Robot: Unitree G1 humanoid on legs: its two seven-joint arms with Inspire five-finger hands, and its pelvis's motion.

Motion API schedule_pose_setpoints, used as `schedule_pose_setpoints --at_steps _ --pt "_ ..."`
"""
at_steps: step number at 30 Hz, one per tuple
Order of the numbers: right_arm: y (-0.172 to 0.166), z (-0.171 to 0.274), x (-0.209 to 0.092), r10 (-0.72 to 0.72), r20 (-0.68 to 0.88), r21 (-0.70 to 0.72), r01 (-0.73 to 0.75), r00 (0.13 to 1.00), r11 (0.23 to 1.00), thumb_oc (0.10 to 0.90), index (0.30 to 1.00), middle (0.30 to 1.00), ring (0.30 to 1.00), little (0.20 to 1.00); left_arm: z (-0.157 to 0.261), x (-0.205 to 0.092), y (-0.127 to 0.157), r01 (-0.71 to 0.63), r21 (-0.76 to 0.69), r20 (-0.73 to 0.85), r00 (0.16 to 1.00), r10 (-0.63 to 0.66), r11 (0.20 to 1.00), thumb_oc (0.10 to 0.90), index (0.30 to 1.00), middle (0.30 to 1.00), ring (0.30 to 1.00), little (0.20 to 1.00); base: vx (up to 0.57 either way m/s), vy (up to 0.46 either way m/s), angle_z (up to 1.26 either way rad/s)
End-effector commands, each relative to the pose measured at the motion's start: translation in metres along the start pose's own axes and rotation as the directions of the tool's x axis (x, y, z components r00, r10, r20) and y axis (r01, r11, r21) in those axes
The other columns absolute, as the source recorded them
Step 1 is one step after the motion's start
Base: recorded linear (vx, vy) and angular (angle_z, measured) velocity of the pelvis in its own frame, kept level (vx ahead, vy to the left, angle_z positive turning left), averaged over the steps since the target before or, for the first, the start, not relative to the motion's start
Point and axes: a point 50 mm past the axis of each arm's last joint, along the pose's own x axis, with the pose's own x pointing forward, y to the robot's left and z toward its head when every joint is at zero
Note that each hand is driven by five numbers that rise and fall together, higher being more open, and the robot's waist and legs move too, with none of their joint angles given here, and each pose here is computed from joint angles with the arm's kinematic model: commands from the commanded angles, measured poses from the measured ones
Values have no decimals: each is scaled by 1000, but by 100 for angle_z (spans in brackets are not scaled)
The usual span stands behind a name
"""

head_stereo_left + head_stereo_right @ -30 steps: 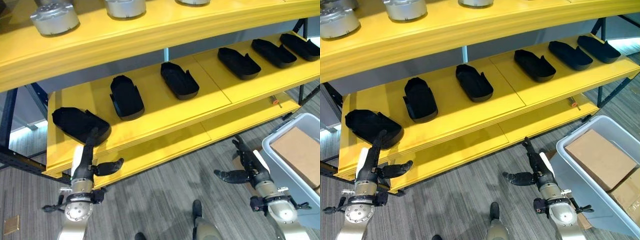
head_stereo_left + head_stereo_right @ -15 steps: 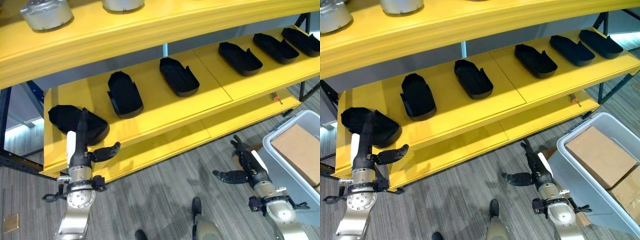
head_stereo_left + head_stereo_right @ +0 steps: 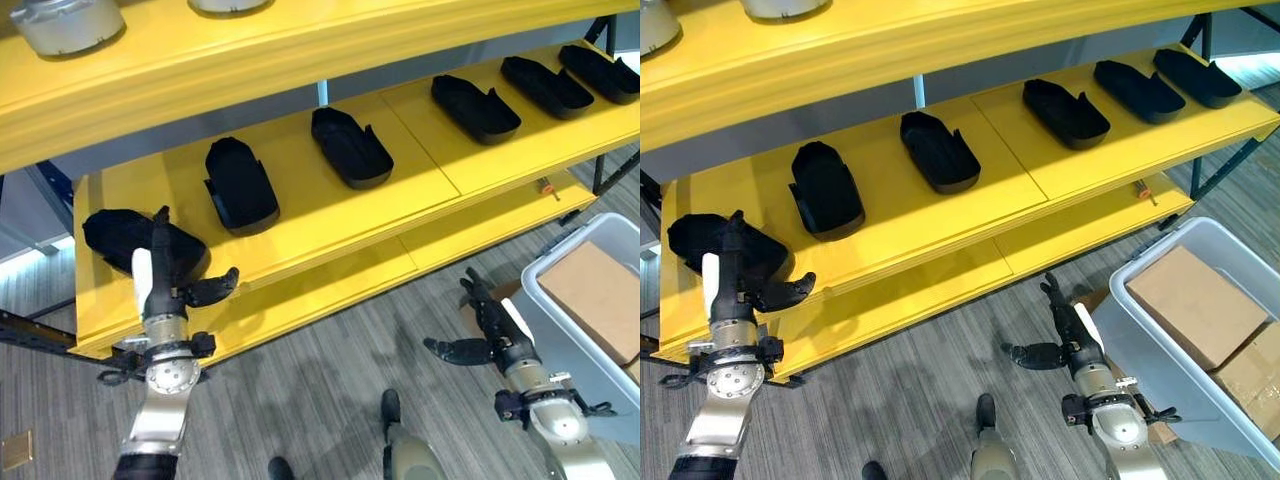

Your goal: Move parts from the plastic box to the shelf.

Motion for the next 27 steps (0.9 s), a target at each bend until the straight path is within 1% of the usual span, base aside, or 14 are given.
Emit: schedule_pose_setpoints --at_steps 1,10,14,16,18,24,27 --pt "-8 61 15 -39 308 -5 42 950 999 900 1000 1000 1000 1000 48 36 24 -146 -31 218 964 149 989 900 1000 1000 1000 1000 0 0 0" --pt "-6 65 19 -32 318 -7 36 948 999 900 1000 1000 1000 1000 39 46 18 -160 -28 147 976 163 987 900 1000 1000 1000 1000 1 3 -2" --pt "-5 68 20 -27 328 -7 31 944 1000 900 1000 1000 1000 1000 37 55 25 -225 -13 123 967 225 974 900 1000 1000 1000 1000 0 13 -3" --pt "-4 68 21 -27 329 -5 31 944 1000 900 1000 1000 1000 1000 39 57 25 -231 -16 125 965 232 973 900 1000 1000 1000 1000 0 16 -7" --pt "-3 68 20 -19 331 -5 22 943 1000 900 1000 1000 1000 1000 37 61 33 -287 18 117 952 284 958 900 1000 1000 1000 1000 6 12 -2" --pt "-3 69 20 -19 336 -5 22 942 1000 900 1000 1000 1000 1000 36 63 40 -325 39 122 940 319 945 900 1000 1000 1000 1000 0 0 0" --pt "-3 70 20 -17 346 2 17 938 1000 900 1000 1000 1000 1000 38 71 47 -356 87 134 930 343 930 900 1000 1000 1000 1000 0 0 0"
